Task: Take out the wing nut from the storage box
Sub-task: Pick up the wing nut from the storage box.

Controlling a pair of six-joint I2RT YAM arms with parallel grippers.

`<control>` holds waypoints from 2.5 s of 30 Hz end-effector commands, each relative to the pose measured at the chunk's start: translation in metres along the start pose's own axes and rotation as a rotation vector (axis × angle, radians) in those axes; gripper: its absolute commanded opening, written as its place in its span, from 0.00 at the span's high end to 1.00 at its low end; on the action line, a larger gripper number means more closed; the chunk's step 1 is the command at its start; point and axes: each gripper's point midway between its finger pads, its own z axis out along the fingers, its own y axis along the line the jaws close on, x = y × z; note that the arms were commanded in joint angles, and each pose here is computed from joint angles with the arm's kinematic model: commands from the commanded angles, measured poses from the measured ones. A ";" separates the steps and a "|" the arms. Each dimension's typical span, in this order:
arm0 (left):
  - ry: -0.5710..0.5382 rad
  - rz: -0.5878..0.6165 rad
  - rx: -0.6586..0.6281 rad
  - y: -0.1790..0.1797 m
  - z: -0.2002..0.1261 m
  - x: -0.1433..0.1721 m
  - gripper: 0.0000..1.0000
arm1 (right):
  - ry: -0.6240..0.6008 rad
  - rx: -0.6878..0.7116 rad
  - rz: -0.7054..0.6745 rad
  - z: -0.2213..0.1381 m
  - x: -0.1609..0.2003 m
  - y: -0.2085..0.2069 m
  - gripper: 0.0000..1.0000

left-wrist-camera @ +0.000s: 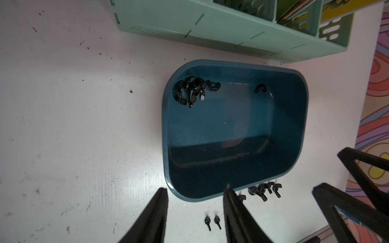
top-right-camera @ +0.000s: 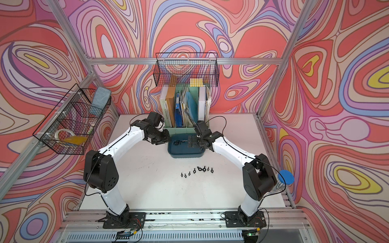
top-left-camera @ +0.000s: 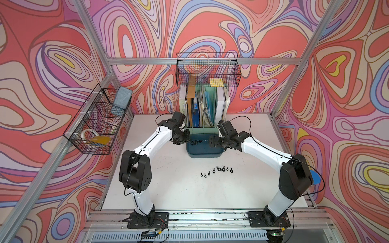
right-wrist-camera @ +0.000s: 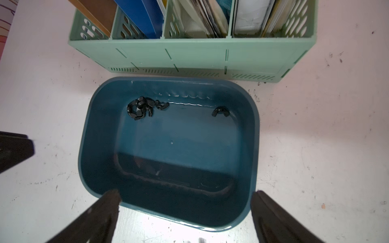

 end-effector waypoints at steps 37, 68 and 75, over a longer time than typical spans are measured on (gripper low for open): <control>0.096 0.058 -0.392 0.030 0.116 -0.020 0.72 | -0.052 -0.024 0.025 -0.015 -0.002 0.001 0.02; -0.003 0.116 -0.423 0.036 0.138 -0.030 0.76 | -0.026 -0.011 0.042 -0.012 0.005 -0.003 0.02; -0.005 0.117 -0.397 0.031 0.134 -0.031 0.93 | -0.023 -0.018 0.046 -0.010 0.005 -0.001 0.02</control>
